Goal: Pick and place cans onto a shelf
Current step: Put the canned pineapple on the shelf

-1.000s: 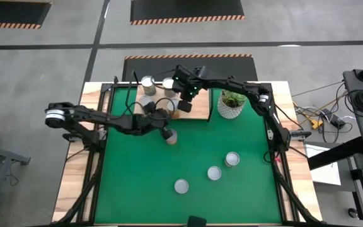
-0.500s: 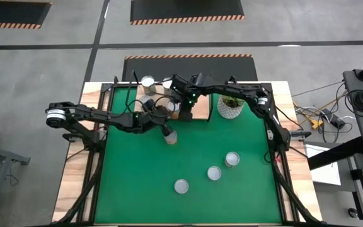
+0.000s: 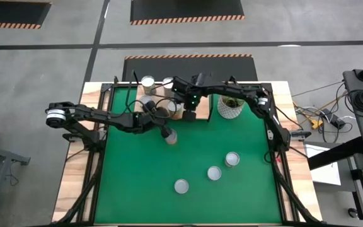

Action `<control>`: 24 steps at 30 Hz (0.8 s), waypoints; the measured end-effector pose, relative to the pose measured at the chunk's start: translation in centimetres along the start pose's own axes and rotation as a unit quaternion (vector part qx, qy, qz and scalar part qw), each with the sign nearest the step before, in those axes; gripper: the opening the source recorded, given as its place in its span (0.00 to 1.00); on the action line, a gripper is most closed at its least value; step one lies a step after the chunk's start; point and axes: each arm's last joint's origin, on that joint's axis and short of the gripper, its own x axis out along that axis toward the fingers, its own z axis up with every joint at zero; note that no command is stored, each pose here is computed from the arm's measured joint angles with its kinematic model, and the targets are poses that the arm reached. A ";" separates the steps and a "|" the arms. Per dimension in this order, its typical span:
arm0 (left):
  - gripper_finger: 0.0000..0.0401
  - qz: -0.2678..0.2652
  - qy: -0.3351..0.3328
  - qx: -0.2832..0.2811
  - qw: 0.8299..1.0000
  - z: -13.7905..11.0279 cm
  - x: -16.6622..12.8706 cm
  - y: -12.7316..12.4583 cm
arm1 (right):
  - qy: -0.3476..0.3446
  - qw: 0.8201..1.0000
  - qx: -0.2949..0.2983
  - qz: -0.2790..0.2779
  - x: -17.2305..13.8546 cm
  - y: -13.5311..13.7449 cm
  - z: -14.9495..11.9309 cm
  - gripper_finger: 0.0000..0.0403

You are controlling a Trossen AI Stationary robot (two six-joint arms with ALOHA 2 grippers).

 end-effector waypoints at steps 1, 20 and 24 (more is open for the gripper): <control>0.00 -0.014 0.001 0.003 1.000 0.0 0.0 -0.1 | -0.006 1.000 0.002 -0.012 0.0 -0.4 0.1 0.02; 0.00 0.076 -0.023 -0.010 0.997 0.5 0.4 1.3 | -0.068 0.995 -0.033 0.060 0.1 1.2 1.2 0.02; 0.00 0.077 -0.023 -0.012 0.997 0.6 0.5 1.3 | -0.066 0.995 -0.035 0.060 0.1 1.7 1.3 0.02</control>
